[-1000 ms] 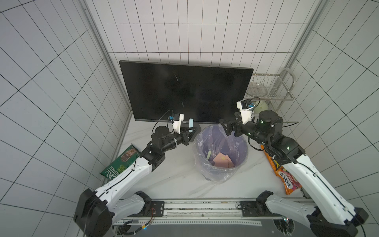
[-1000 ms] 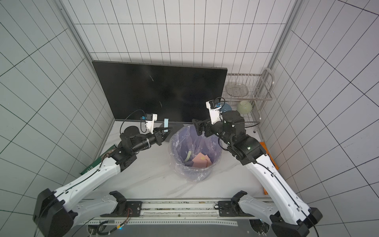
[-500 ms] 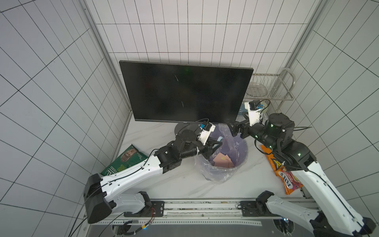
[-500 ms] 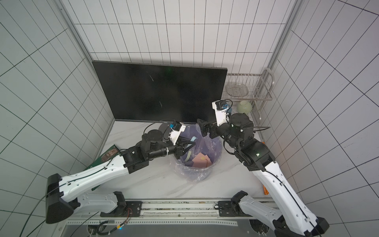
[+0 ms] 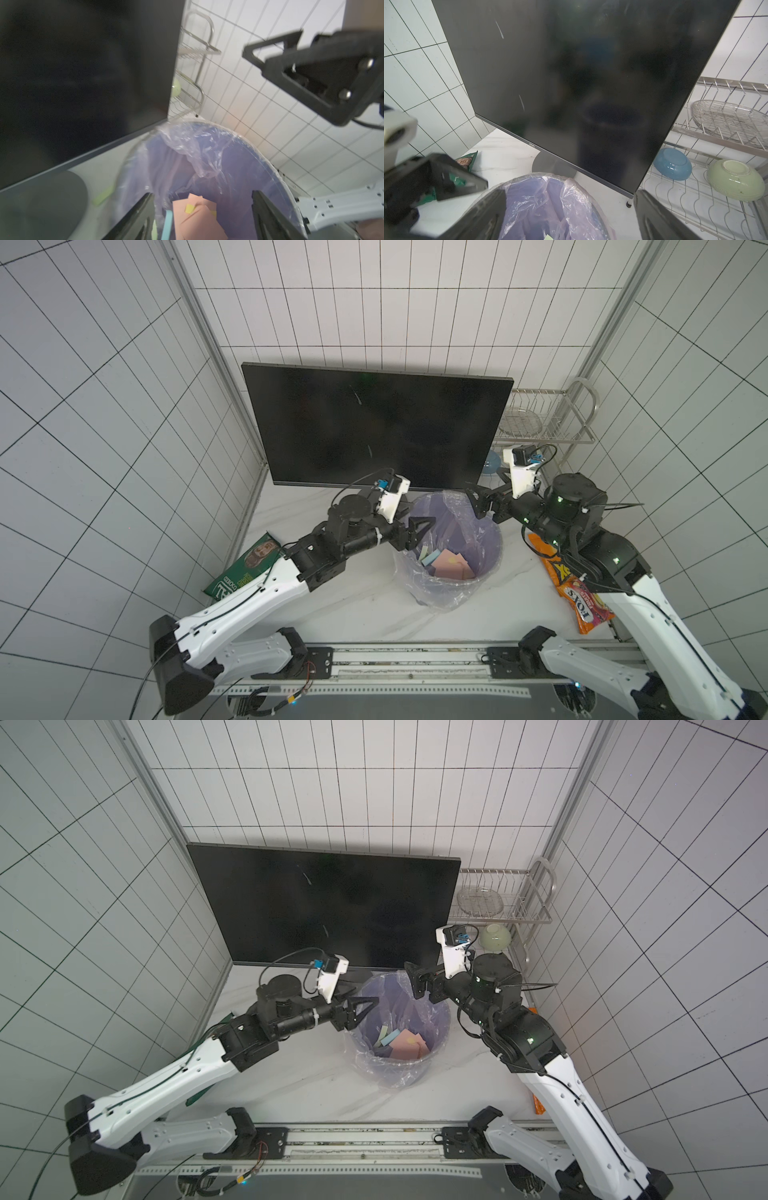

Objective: Remove the sticky note from the monitor
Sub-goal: Place the sticky note in the trash bin, then move the trash bin to the center of the board.

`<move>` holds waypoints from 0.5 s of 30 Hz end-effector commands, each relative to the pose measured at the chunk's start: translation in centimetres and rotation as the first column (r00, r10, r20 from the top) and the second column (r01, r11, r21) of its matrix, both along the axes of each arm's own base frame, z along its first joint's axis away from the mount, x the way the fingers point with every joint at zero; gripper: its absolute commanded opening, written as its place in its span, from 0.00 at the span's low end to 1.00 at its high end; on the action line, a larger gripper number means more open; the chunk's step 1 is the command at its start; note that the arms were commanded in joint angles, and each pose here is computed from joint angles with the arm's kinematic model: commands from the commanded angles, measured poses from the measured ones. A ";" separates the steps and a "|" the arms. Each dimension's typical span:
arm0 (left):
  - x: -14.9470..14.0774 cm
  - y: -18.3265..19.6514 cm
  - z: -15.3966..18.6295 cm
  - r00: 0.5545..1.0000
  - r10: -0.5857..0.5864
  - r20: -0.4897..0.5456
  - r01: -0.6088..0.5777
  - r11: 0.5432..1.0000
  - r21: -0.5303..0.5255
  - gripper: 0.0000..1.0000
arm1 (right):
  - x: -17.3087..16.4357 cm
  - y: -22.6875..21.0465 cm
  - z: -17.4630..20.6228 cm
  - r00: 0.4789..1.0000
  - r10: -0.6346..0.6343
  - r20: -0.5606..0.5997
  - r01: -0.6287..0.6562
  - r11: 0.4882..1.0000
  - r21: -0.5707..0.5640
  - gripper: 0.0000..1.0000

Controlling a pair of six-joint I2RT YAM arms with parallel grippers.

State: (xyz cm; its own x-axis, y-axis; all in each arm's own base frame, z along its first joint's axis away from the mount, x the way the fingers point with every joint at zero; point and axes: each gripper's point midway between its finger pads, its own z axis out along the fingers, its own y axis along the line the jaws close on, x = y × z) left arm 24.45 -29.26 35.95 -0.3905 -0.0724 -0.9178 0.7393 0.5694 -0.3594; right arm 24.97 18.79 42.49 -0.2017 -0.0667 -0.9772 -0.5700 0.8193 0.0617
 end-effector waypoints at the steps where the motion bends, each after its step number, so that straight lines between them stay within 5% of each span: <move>1: 1.1 3.9 -1.0 0.995 0.078 -0.062 -0.079 0.996 -0.029 0.77 | -0.2 -0.8 -0.8 1.000 -0.025 -0.008 0.025 0.999 -0.032 0.99; 6: 3.9 9.5 -2.9 0.958 0.248 -0.144 -0.262 0.961 -0.085 0.78 | -0.2 -1.6 -1.7 0.998 -0.055 -0.022 0.053 0.996 -0.071 0.99; 15: 4.6 8.9 -10.1 0.915 0.228 -0.334 -0.257 0.965 -0.045 0.76 | 0.0 -2.7 -2.5 0.994 -0.099 -0.035 0.094 0.987 -0.133 0.99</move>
